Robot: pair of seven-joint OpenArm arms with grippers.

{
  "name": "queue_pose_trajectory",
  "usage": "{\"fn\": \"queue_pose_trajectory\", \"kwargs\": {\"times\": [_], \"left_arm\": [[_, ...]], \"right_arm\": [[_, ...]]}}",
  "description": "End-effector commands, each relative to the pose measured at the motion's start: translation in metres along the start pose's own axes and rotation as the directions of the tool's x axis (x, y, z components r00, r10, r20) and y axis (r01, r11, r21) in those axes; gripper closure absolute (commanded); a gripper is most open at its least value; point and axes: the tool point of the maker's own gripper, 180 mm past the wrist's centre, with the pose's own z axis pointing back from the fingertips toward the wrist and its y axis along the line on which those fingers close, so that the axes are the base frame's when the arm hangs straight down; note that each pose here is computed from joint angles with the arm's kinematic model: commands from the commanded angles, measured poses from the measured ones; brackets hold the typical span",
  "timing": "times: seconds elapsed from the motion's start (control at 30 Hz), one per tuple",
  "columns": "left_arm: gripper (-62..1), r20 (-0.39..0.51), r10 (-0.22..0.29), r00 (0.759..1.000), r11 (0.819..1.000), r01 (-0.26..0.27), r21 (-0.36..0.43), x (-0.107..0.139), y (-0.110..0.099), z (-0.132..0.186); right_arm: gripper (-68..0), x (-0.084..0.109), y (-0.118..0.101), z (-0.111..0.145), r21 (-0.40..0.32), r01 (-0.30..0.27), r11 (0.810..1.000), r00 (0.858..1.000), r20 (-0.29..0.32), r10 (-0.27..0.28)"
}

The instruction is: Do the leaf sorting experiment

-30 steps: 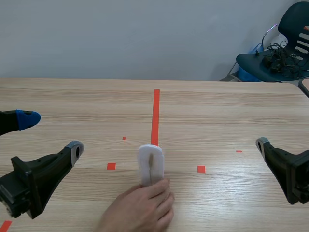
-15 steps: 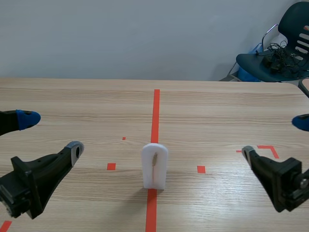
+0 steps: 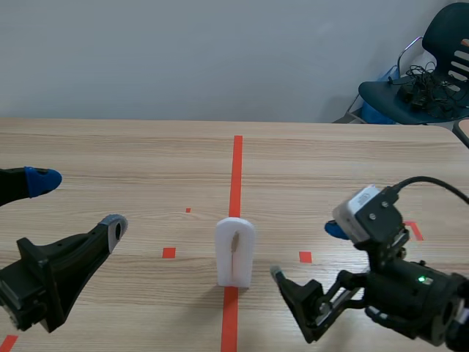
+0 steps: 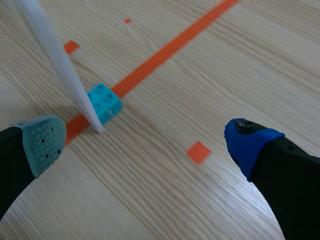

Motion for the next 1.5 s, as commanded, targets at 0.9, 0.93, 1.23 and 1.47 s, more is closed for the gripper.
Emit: {"fn": "queue_pose_trajectory", "kwargs": {"times": [0.9, 0.93, 1.23, 1.47], "left_arm": [[-62.3, 0.030, 0.005, 1.000, 1.000, -0.005, 0.000, 0.007, 0.000, -0.001], [-62.3, 0.030, 0.005, 1.000, 1.000, -0.005, 0.000, 0.007, 0.000, -0.001], [-62.3, 0.029, 0.004, 1.000, 1.000, -0.004, 0.000, 0.007, 0.000, -0.001], [-62.3, 0.029, 0.004, 1.000, 1.000, -0.004, 0.000, 0.007, 0.000, -0.001]], "right_arm": [[-3.5, 0.032, 0.029, -0.049, 0.064, 0.001, 0.998, 0.984, 0.180, -0.012], [-3.5, 0.039, 0.019, -0.043, 0.037, 0.003, 0.999, 0.980, 0.197, -0.010], [-3.5, 0.050, -0.095, 0.034, -0.323, 0.071, 0.944, 0.985, 0.170, -0.016], [-3.5, 0.030, -0.174, 0.082, -0.537, 0.149, 0.830, 0.983, 0.175, -0.064]]}}
